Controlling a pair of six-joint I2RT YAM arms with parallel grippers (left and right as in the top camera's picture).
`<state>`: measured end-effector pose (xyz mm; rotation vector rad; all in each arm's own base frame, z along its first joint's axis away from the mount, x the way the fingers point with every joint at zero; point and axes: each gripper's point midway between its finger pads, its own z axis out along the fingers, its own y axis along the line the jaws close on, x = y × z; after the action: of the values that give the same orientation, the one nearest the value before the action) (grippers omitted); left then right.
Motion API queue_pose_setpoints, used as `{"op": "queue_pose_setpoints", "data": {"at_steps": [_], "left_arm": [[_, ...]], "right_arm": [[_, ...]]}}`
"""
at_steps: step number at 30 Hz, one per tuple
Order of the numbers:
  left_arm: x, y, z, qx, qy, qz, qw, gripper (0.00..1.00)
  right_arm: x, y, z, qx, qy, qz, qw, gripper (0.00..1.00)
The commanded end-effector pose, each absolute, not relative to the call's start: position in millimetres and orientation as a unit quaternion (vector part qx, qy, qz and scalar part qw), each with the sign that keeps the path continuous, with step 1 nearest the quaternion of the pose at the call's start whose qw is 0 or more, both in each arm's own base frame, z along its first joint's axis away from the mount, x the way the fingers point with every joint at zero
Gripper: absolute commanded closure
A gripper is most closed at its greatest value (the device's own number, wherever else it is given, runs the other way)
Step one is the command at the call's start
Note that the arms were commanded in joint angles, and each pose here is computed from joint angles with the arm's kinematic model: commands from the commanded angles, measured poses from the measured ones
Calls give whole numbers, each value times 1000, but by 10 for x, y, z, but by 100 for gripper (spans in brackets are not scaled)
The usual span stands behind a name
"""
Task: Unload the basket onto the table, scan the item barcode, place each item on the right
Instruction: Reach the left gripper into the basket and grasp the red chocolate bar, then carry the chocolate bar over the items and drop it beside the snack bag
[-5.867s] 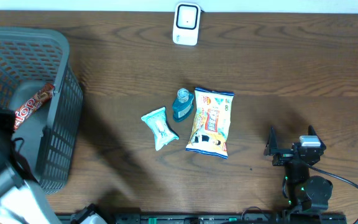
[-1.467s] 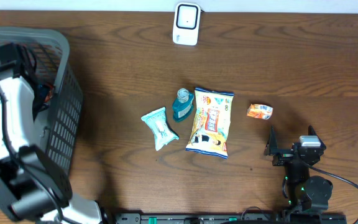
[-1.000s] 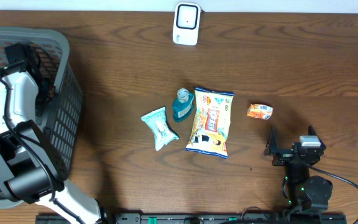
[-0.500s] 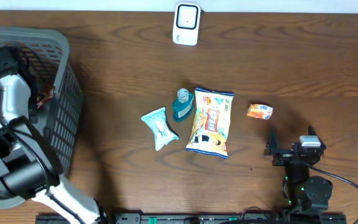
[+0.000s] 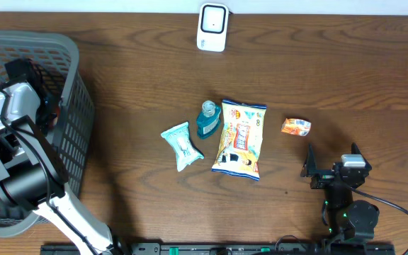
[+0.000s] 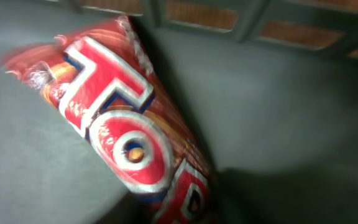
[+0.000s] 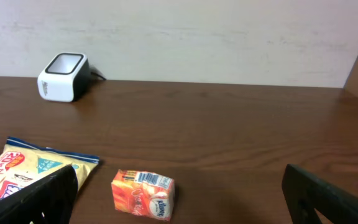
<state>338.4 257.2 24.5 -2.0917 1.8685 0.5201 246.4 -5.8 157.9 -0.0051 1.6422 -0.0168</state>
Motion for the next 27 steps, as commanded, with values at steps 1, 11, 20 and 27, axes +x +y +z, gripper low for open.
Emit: {"op": "queue_pose_setpoints", "data": {"at_steps": [1, 11, 20, 27], "left_arm": [[3080, 2377, -164, -714, 670, 195, 55, 92], [2962, 2315, 464, -717, 667, 189, 72, 93], [2826, 2242, 2109, -713, 636, 119, 270, 93], [2614, 1645, 3191, -669, 618, -46, 409, 93]], "right_arm": [[2462, -46, 1573, 0, 732, -3, 681, 1], [2462, -46, 1573, 0, 732, -3, 681, 1], [2462, -46, 1573, 0, 732, -3, 681, 1], [2462, -45, 1573, 0, 732, -3, 681, 1]]}}
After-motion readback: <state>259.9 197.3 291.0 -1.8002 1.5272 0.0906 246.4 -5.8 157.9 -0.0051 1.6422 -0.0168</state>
